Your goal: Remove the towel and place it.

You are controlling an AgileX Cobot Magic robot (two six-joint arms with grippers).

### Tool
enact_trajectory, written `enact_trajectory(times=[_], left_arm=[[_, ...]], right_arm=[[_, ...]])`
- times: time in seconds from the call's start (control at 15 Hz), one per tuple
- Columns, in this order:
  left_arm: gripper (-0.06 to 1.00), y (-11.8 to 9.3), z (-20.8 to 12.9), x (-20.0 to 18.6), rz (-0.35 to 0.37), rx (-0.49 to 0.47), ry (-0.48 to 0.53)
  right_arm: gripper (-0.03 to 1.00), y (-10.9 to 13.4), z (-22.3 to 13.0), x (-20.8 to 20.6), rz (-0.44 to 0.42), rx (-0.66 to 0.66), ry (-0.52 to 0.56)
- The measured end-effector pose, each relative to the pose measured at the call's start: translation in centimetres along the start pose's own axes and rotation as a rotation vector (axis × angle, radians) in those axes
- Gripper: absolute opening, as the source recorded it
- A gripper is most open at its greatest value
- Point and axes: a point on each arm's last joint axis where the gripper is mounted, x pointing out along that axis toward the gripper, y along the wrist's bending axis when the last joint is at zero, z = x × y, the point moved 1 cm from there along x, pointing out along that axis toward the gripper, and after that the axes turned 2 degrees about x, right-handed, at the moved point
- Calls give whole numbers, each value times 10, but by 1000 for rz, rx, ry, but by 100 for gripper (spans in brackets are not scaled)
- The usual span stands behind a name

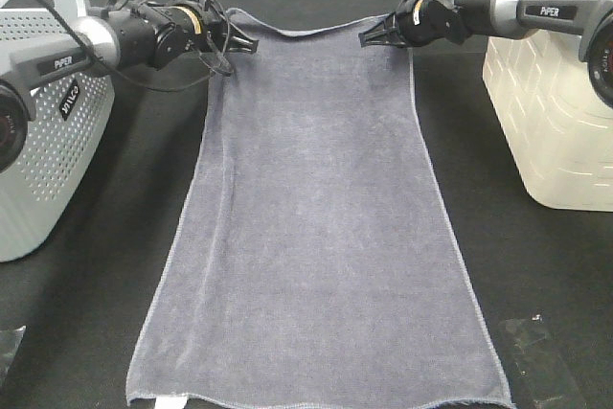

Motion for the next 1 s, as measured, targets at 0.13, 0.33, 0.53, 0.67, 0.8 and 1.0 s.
enact_trajectory(times=[0.13,0.33,0.53,0.67,0.8,1.0], left_arm=[[34,1,0,0,1,-1,-2],[59,2,0,0,3,-9,0],[63,4,-6,0,15,-36,54],[65,5,-12,-1,29,-70,118],[67,8,-7,-5,42,-137,144],[68,12,27,-17,47,-159,97]], right_arm=[[51,0,0,0,0,0,-1],[62,0,-1,0,-4,3,11],[63,-3,-1,-3,-17,32,49],[63,-6,6,-10,-28,50,59],[63,-10,19,-21,-31,80,46],[63,-14,38,-38,-22,159,28]])
